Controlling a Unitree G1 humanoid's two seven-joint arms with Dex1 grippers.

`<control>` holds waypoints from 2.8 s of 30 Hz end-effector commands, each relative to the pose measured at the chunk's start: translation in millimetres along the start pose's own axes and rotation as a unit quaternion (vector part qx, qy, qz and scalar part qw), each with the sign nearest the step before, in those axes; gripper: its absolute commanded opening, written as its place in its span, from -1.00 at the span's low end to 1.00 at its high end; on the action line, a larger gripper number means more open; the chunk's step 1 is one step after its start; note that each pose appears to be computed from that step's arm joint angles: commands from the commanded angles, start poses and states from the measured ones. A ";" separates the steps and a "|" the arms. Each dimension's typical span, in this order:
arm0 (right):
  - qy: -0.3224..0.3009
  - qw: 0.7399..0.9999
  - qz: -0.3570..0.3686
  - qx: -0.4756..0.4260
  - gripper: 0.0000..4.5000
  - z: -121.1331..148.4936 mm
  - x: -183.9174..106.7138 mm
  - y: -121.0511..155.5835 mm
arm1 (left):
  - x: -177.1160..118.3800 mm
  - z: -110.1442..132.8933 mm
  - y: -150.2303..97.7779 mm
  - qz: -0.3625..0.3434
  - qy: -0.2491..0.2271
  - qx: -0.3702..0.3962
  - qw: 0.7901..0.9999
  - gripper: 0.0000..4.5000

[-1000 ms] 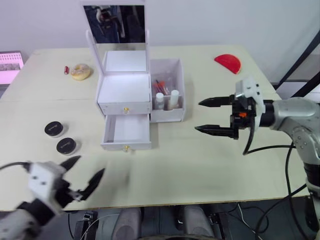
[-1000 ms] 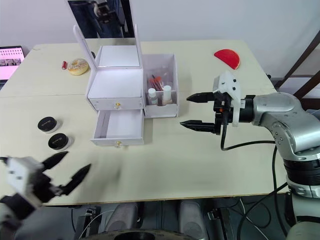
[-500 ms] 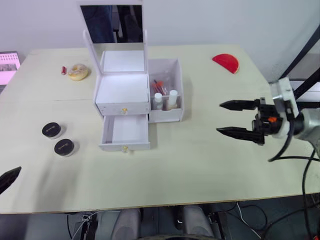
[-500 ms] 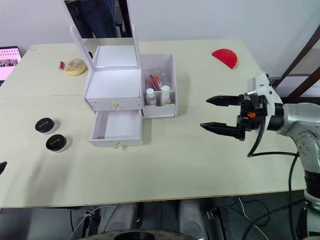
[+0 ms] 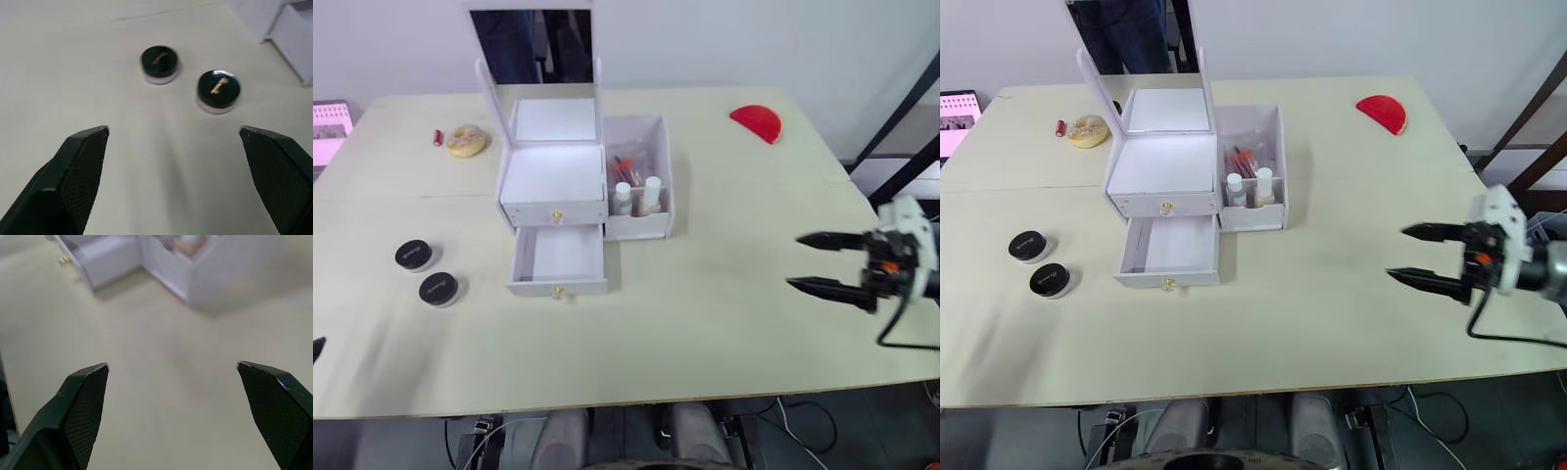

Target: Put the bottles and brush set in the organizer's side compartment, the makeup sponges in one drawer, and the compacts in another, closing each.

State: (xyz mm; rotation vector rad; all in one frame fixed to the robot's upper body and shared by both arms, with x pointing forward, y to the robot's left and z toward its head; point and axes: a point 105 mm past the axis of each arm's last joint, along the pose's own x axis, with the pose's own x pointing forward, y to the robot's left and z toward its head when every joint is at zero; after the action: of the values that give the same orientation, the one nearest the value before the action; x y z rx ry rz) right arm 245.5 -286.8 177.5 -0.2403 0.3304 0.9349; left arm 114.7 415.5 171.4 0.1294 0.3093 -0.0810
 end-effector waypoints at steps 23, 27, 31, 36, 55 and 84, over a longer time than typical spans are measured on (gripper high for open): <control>-0.108 0.987 0.025 -0.114 1.00 71.2 52.9 27.5 | 21.5 -1.0 -41.0 -0.059 -0.018 0.017 0.998 0.99; -0.137 0.978 0.075 -0.138 1.00 100.9 95.5 59.1 | 39.7 -0.3 -94.4 -0.087 -0.041 0.003 0.995 0.99; -0.118 0.974 0.123 -0.152 1.00 105.8 114.3 85.8 | 49.4 -6.2 -105.2 -0.013 -0.054 -0.012 0.998 0.99; -0.088 0.965 0.158 -0.191 1.00 110.0 129.6 101.1 | 65.9 -13.0 -114.6 0.047 -0.062 -0.036 0.996 0.99; -0.075 0.955 0.187 -0.217 1.00 119.8 169.4 121.7 | 140.7 -28.1 -96.7 0.100 -0.038 -0.040 0.993 0.99; -0.066 0.960 0.174 -0.208 1.00 114.9 168.0 119.9 | 158.9 -32.7 -98.6 0.097 -0.037 -0.084 0.991 0.19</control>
State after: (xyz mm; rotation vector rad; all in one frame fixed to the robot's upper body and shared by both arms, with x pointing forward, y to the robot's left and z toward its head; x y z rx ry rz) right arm 263.2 -53.0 202.4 -0.4892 0.1013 1.3693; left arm 246.3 312.2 69.0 -0.0179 0.2677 0.1286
